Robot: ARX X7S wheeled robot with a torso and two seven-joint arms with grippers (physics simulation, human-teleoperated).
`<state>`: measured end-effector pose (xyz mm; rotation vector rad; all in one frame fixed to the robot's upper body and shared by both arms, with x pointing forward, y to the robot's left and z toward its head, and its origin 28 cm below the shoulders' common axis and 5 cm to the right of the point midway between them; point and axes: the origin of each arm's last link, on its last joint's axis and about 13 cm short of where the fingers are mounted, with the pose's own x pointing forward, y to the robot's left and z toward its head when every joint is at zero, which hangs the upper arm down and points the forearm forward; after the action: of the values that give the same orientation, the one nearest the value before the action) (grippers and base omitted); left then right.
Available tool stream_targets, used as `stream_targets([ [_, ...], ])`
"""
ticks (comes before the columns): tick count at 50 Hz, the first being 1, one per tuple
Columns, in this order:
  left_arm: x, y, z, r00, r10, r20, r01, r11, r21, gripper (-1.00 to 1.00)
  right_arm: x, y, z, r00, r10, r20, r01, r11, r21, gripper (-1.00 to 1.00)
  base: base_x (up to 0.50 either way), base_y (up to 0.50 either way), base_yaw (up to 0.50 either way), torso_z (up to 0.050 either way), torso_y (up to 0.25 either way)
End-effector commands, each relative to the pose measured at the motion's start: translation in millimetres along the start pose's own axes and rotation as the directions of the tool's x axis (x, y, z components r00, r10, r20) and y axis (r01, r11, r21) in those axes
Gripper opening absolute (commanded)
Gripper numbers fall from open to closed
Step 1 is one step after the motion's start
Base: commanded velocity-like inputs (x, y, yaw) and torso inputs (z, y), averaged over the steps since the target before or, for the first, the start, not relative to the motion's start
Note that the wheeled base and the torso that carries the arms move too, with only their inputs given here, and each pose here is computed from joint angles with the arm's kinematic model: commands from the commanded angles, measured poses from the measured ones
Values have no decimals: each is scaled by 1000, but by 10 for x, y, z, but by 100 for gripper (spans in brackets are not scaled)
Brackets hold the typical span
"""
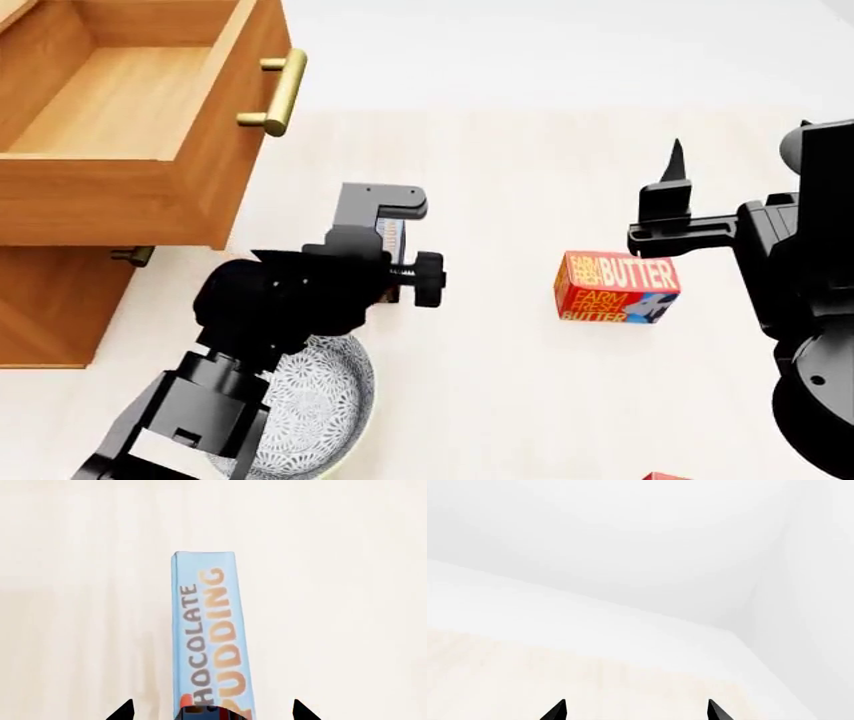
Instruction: Put the chocolate pudding in the top drawer of the cabinet and close it.
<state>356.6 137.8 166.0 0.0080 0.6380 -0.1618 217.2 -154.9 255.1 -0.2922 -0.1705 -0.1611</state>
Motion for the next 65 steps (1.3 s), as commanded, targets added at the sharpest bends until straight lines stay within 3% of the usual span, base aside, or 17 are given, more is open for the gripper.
stream_targets([
  [1,12,-9,-43,999,-6,-46,5,1000,-11,100,-4,2,-10,1000,1,-1,-1,1000,2,100,0,0,0,0,0],
  [6,9,-14,-58,998,-8,-55,7,1000,-10,100,-3,-1,-15,1000,0,-2,0,1000,3,100,0,0,0,0,0],
  [7,9,-15,-59,998,-8,-55,7,1000,-9,-100,-1,-2,-17,1000,0,-2,0,1000,4,100,0,0,0,0,0],
  [24,-49,-27,-17,999,-33,-4,33,999,-31,-100,5,5,-32,1000,0,-6,0,1000,4,100,0,0,0,0,0],
  [33,-159,-26,97,996,-52,74,53,999,-10,-100,0,-1,-30,1000,-2,-5,2,1000,7,100,0,0,0,0,0],
  [50,-593,-148,237,964,-134,229,108,987,121,-100,-28,-13,13,1000,-5,4,5,1000,6,100,0,0,0,0,0],
  [65,-1185,-295,360,911,-233,339,161,960,228,-100,-65,-39,59,1000,-11,18,11,1000,9,100,0,0,0,0,0],
])
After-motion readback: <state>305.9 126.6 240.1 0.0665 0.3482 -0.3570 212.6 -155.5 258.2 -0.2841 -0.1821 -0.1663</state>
